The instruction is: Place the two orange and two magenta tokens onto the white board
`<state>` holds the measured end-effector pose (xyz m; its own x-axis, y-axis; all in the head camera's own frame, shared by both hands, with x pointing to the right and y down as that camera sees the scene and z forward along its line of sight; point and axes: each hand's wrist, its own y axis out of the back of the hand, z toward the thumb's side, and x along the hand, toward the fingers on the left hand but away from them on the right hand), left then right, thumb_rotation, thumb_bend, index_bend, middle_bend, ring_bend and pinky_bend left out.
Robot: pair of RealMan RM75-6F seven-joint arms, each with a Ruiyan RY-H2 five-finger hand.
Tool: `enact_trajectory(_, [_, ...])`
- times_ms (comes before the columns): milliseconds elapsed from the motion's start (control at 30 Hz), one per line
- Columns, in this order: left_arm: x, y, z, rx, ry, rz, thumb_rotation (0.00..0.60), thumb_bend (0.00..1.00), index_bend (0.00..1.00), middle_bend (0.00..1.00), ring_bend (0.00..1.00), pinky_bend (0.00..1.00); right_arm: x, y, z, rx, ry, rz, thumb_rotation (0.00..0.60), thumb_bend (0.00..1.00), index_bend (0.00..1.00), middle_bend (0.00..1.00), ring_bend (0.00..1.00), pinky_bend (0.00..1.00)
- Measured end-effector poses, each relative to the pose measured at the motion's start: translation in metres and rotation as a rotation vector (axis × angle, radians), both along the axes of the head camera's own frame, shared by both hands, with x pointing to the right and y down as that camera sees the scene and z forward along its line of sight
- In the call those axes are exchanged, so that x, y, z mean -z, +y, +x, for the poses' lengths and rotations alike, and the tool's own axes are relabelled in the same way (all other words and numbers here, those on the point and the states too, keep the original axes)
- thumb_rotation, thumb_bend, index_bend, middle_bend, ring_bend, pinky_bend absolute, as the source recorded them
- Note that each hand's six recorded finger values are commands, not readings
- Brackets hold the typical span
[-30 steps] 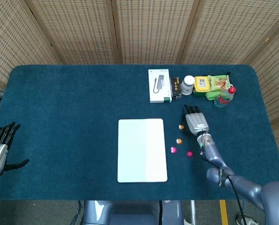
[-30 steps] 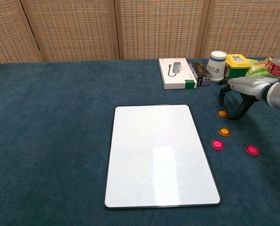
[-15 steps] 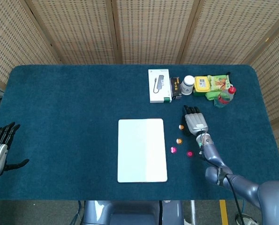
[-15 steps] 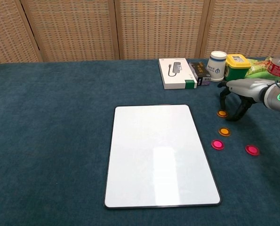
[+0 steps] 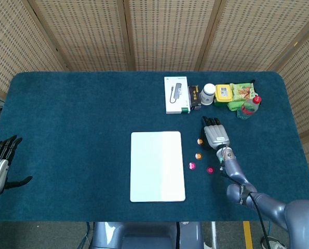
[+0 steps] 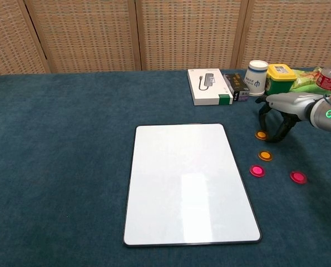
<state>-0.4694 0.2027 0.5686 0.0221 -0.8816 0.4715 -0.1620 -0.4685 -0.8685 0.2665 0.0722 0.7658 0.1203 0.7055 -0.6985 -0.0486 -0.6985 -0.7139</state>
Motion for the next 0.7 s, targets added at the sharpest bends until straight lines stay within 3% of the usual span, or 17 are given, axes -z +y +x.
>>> enact_trajectory(500, [0.0, 0.0, 0.0, 0.002, 0.007, -0.007, 0.6, 0.0, 0.0, 0.0, 0.0, 0.0, 0.013, -0.005, 0.003, -0.057, -0.061, 0.0, 0.6, 0.34, 0.51, 0.01, 0.0, 0.0])
enact_trajectory(700, [-0.001, 0.0, 0.001, 0.001, 0.009, -0.011, 0.6, 0.0, 0.0, 0.0, 0.0, 0.0, 0.021, -0.004, -0.015, -0.054, -0.119, -0.015, 0.6, 0.34, 0.51, 0.01, 0.0, 0.0])
